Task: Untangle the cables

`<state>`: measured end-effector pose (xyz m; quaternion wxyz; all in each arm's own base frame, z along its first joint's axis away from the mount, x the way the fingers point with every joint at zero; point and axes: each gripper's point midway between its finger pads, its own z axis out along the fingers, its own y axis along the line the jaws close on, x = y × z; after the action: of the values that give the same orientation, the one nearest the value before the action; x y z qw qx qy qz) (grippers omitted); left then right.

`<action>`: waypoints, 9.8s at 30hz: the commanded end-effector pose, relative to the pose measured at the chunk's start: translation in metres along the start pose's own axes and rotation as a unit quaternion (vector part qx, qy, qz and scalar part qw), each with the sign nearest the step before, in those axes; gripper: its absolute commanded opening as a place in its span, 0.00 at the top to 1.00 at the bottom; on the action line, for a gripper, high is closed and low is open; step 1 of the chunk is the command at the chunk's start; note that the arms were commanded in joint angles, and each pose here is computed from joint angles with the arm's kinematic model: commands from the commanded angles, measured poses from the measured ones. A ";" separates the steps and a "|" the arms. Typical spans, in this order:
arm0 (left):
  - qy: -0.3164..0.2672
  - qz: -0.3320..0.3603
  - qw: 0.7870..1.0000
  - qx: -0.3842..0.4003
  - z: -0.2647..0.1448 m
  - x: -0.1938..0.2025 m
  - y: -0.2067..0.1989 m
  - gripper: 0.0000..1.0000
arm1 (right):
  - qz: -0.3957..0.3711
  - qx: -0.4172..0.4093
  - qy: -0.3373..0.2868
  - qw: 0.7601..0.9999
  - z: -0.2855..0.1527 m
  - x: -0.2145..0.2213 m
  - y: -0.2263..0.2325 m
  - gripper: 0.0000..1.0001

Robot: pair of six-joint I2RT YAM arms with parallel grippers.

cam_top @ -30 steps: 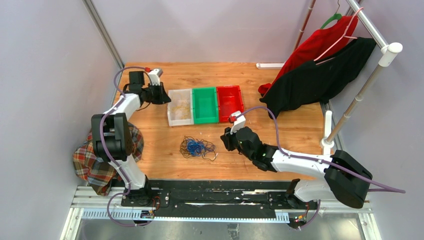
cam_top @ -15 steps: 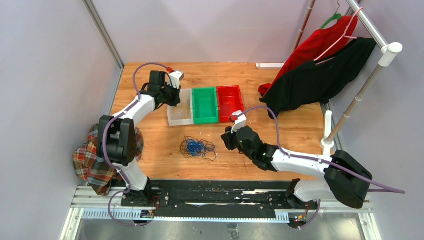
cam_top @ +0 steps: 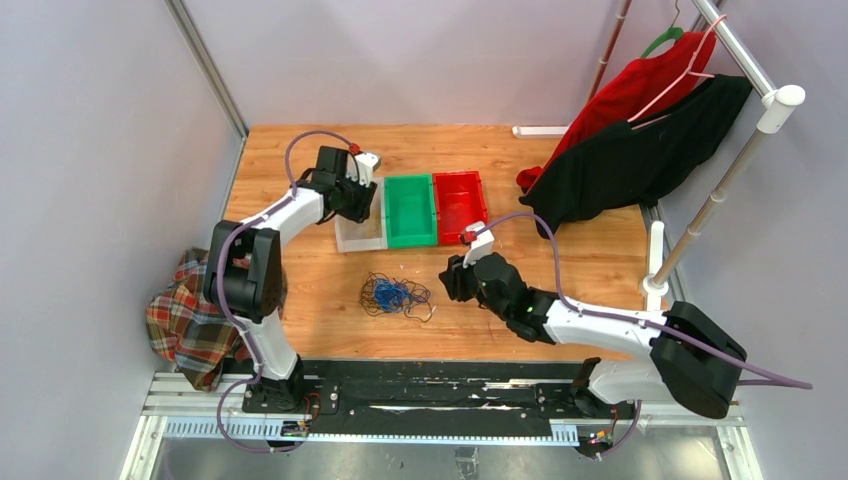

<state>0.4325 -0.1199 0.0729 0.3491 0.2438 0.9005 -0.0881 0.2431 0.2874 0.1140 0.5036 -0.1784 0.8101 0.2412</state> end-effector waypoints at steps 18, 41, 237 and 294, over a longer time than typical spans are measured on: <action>-0.051 0.062 0.997 -0.005 -0.163 -0.061 -0.020 0.02 | 0.010 -0.161 0.060 0.985 0.043 -0.011 0.080 0.50; -0.098 0.176 0.936 0.288 -0.215 0.018 -0.139 0.09 | -0.005 -0.241 0.025 0.970 0.013 -0.056 0.111 0.99; -0.129 0.249 0.836 0.471 -0.213 -0.025 -0.243 0.11 | 0.052 -0.151 -0.177 0.971 -0.093 -0.165 0.065 0.99; -0.233 0.072 0.901 0.359 -0.315 -0.127 -0.231 0.99 | -0.023 -0.225 -0.198 0.954 -0.051 -0.149 0.100 0.38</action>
<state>0.2274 -0.2647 0.3598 0.4282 0.3873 0.7044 -0.4128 0.2038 0.3276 0.2534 0.5740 -0.2491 0.6533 0.4262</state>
